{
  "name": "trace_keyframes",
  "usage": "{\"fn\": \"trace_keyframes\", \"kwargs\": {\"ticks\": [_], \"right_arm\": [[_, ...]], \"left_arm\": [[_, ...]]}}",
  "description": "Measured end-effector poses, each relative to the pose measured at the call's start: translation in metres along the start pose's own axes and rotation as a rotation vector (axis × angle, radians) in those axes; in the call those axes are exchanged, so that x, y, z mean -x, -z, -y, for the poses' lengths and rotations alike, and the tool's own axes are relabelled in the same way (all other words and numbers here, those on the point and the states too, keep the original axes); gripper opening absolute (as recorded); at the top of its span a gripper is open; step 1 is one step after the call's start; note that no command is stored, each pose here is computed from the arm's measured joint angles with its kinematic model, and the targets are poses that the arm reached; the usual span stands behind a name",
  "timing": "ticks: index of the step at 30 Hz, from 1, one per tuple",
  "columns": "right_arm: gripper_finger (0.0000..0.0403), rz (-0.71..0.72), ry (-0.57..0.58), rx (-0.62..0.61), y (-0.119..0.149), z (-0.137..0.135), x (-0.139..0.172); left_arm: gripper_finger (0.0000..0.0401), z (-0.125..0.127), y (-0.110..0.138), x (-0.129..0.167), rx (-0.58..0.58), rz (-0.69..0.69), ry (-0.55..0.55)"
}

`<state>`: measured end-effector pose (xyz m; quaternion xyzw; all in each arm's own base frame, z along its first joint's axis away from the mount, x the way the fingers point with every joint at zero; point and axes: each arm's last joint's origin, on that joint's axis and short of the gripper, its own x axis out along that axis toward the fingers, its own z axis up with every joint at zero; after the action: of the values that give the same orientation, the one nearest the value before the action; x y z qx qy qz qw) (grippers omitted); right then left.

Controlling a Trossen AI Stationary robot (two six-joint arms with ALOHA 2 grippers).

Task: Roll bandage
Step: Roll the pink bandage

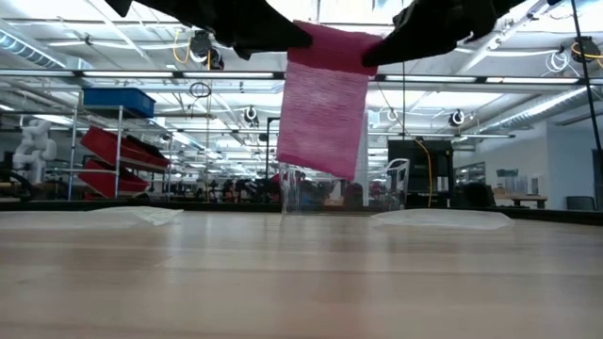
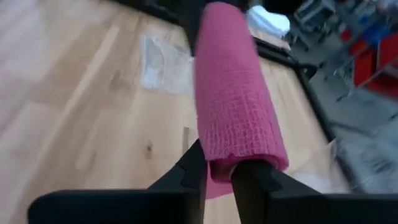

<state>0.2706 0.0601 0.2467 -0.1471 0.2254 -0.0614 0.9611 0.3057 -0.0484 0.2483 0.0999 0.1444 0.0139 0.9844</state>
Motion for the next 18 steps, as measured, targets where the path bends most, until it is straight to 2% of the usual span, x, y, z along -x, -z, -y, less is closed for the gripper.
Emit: {"fn": "trace_keyframes", "kwargs": {"ticks": [2,7,14,18], "right_arm": [[0.0064,0.005,-0.03,-0.075,0.0,0.0,0.0],[0.0079,0.017,-0.177,-0.214,-0.002,-0.001,0.001],[0.0084,0.057,-0.253,-0.393,-0.008,0.011,0.007],[0.0084,0.071,-0.29,-0.441,-0.01,0.015,0.007]], "left_arm": [[0.0015,0.0,0.0,0.0,-0.021,-0.002,0.002],[0.0026,0.002,0.002,0.001,-0.091,-0.024,0.012],[0.0023,0.004,0.001,0.002,-0.204,-0.039,-0.03],[0.0022,0.008,0.0,0.003,-0.261,-0.041,-0.033]]}}
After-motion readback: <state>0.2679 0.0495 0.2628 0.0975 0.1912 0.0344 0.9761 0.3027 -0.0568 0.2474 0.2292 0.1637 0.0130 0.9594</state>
